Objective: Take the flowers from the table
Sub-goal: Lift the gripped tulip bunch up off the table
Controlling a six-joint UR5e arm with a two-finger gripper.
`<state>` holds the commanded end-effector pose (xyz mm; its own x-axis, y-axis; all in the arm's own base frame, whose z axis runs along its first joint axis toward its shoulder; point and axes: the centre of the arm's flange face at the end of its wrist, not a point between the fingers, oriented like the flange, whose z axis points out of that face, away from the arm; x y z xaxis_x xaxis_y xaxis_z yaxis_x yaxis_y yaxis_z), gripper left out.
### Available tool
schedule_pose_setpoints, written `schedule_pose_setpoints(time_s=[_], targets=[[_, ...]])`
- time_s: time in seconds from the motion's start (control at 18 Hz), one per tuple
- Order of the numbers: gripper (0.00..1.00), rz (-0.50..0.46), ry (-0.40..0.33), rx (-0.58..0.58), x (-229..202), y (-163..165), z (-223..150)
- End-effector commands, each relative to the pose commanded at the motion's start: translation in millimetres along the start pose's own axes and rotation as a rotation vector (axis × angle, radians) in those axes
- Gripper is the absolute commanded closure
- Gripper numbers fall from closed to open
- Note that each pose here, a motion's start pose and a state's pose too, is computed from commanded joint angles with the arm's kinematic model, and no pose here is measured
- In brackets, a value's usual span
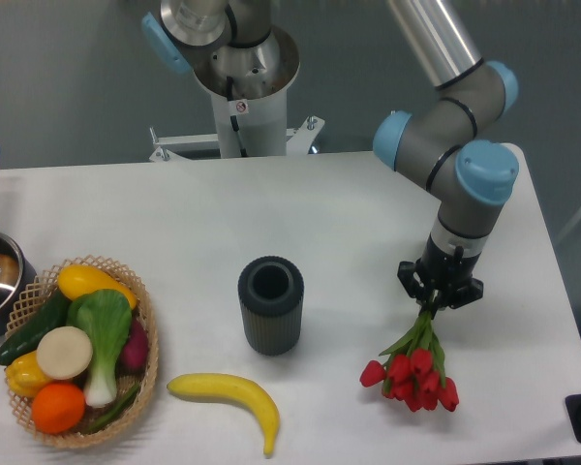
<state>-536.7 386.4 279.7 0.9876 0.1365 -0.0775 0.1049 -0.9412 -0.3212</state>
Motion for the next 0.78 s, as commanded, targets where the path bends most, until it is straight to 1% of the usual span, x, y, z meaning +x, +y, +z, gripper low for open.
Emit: schedule_pose_setpoints(time_s=[0.11,0.44,0.61,0.78], targets=[[0.82,0.007,-0.007,0.058,4,-10,-23],[0.82,0.01,0.04,0.335,18,-33,-95],[0.82,0.019,0.039,0.421,26,-40,-130],[0.82,0.021,0.055,0.503,31,-44,-154]])
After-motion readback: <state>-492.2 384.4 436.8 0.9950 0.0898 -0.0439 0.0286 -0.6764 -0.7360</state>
